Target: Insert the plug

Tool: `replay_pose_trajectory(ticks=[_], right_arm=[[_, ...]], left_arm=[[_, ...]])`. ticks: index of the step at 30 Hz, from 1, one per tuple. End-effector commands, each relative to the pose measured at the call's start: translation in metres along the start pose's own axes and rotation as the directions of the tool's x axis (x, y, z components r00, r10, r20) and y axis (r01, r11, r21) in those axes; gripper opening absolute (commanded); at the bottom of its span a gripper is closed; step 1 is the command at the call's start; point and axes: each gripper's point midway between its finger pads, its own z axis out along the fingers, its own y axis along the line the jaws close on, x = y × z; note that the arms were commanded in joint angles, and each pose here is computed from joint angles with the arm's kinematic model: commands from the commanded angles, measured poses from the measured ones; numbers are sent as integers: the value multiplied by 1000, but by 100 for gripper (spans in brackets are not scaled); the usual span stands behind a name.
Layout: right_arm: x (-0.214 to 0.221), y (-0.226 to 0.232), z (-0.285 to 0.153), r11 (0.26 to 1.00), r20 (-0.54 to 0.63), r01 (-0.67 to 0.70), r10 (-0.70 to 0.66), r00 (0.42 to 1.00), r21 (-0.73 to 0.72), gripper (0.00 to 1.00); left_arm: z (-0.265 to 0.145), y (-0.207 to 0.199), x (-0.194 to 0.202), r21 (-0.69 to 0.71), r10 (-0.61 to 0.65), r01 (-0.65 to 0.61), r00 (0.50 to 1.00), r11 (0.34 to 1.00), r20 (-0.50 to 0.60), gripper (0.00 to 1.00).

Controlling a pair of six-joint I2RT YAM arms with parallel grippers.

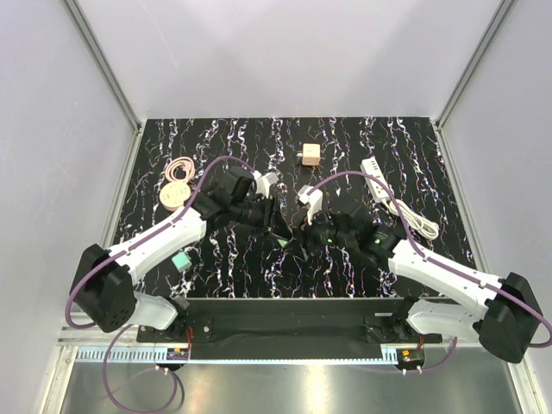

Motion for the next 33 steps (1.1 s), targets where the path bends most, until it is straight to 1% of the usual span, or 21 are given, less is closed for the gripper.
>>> replay_pose_trajectory(ticks=[1,4,5,6,9,10,14,16,17,18,19,21,22,23,26,27,28,29,30,32,33], right_arm=[[-20,4,-8,1000,81,-23,23,996,9,79],[-25,10,-19,998,117,-55,55,992,-2,92],[-25,12,-22,998,124,-66,66,990,-5,99],[-26,13,-25,997,135,-76,76,988,-5,100],[-27,15,-38,993,178,-114,112,978,2,100],[-28,11,-44,989,205,-148,139,969,27,100],[-25,4,-52,974,255,-217,194,947,64,100],[-21,1,-53,969,260,-237,211,942,73,100],[-19,-1,-53,967,261,-241,213,942,83,100],[-17,-3,-52,965,259,-245,215,942,89,100],[-12,-4,-50,965,248,-245,216,944,91,100],[-8,-4,-48,965,237,-245,219,946,88,100],[-5,-3,-45,965,224,-247,224,949,82,100],[-3,-3,-44,966,218,-247,225,950,80,100],[0,-1,-38,968,196,-244,227,954,66,100],[0,-1,-37,969,196,-241,225,954,61,100],[0,0,-35,971,191,-235,221,956,53,100],[-1,0,-34,971,193,-233,219,956,49,100],[-2,1,-33,974,192,-224,211,958,46,100],[-1,2,-31,975,181,-219,209,961,37,100],[-1,2,-29,977,175,-212,203,963,37,100]], left_arm=[[-6,-10,-13,17,56,-57,997,998,52,0],[-13,-10,-19,8,71,-72,994,997,83,0],[-17,-8,-22,-12,70,-69,993,998,97,0],[-21,-5,-27,-33,71,-67,990,997,118,0],[-41,15,-47,-158,76,-42,974,986,216,0],[-55,29,-60,-236,73,-7,959,972,274,0],[-97,57,-93,-385,82,102,897,917,434,0],[-127,66,-114,-438,106,160,845,885,524,0],[-146,81,-122,-505,133,221,809,834,572,0],[-166,90,-131,-539,154,278,767,795,623,0],[-191,99,-141,-574,191,361,702,735,686,0],[-215,106,-148,-580,220,430,640,692,736,0],[-236,111,-155,-587,251,475,596,656,763,0],[-242,112,-158,-594,264,482,588,644,764,0],[-256,120,-177,-655,311,444,626,612,715,0],[-257,134,-182,-683,314,441,653,583,690,0],[-264,137,-186,-717,344,415,671,560,657,0],[-268,146,-189,-727,345,424,676,540,651,0],[-277,163,-191,-728,327,455,681,513,656,0],[-280,179,-195,-739,319,438,702,511,637,0],[-286,197,-197,-744,302,452,713,492,632,0]])
